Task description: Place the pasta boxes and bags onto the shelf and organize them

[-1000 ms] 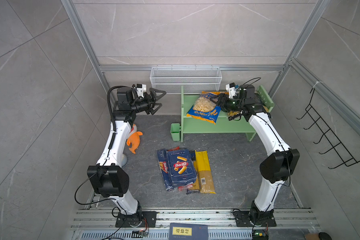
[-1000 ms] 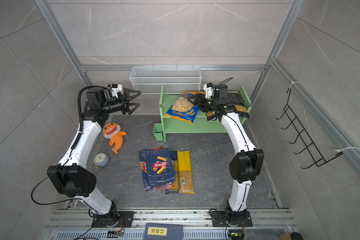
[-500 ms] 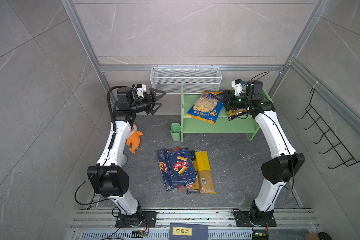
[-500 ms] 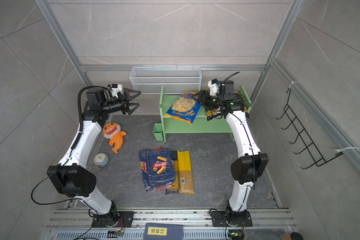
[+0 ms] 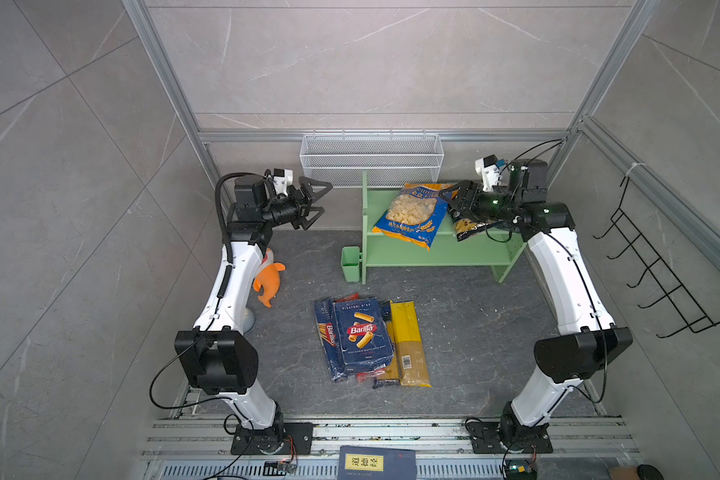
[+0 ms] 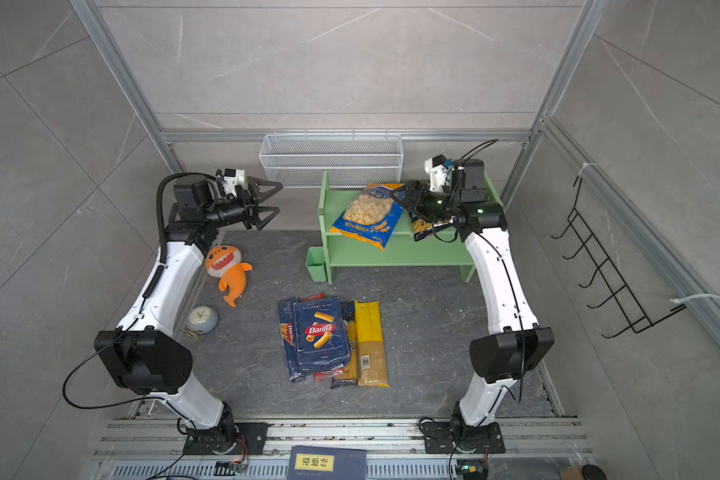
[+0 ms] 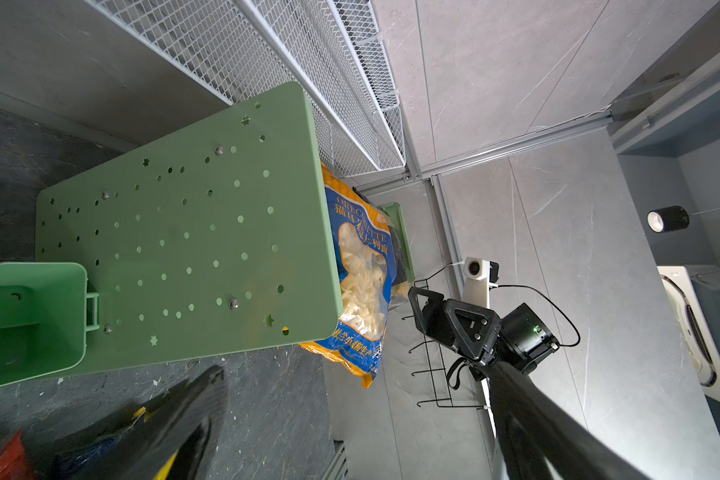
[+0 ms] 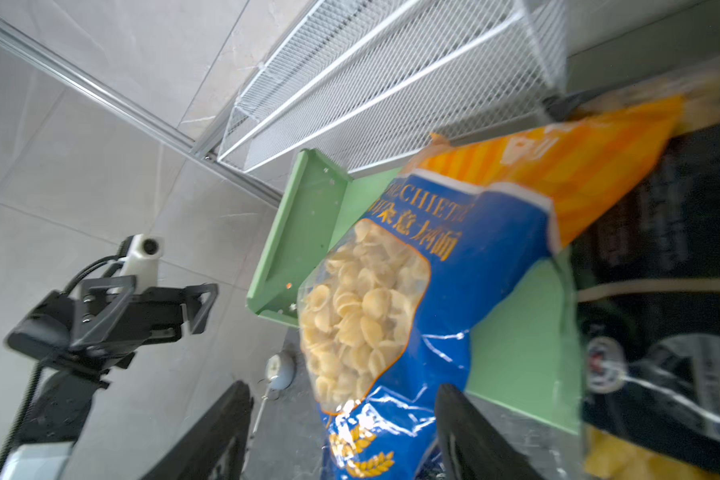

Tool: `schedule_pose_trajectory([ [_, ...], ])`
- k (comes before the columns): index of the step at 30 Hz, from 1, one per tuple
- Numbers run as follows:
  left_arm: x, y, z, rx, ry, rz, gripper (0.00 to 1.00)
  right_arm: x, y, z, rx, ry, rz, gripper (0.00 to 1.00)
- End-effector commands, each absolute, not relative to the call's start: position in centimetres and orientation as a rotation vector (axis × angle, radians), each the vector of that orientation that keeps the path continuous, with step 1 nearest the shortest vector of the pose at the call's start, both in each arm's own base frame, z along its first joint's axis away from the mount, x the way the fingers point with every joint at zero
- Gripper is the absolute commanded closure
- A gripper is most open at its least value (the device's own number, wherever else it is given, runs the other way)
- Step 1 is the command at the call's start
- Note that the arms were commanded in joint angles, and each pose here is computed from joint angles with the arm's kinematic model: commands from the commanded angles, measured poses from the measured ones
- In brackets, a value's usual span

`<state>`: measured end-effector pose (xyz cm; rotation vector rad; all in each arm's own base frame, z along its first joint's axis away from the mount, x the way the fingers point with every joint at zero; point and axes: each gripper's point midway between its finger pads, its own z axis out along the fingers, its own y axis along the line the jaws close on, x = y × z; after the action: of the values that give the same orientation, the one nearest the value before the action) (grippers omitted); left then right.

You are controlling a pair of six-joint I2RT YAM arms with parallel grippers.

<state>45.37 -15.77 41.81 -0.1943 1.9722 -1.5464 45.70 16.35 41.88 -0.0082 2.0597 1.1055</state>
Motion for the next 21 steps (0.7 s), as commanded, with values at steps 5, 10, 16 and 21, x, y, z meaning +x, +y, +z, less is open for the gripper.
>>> schedule_pose_trajectory([
  [5, 43.3, -15.9, 44.5, -0.087, 1.911, -1.565, 0.0, 45.6, 18.8, 44.4, -0.052, 1.919, 1.428, 0.27],
  [10, 42.7, -15.9, 44.1, -0.077, 1.921, -1.558, 0.0, 46.7, 19.2, 44.3, -0.029, 1.882, 1.514, 0.27],
  [16, 42.5, -15.8, 43.3, -0.078, 1.938, -1.56, 0.0, 48.1, 19.1, 43.1, -0.005, 1.898, 1.506, 0.28],
  [21, 42.5, -15.2, 43.1, -0.081, 1.944, -1.557, 0.0, 48.3, 19.0, 44.0, -0.032, 1.891, 1.465, 0.27],
])
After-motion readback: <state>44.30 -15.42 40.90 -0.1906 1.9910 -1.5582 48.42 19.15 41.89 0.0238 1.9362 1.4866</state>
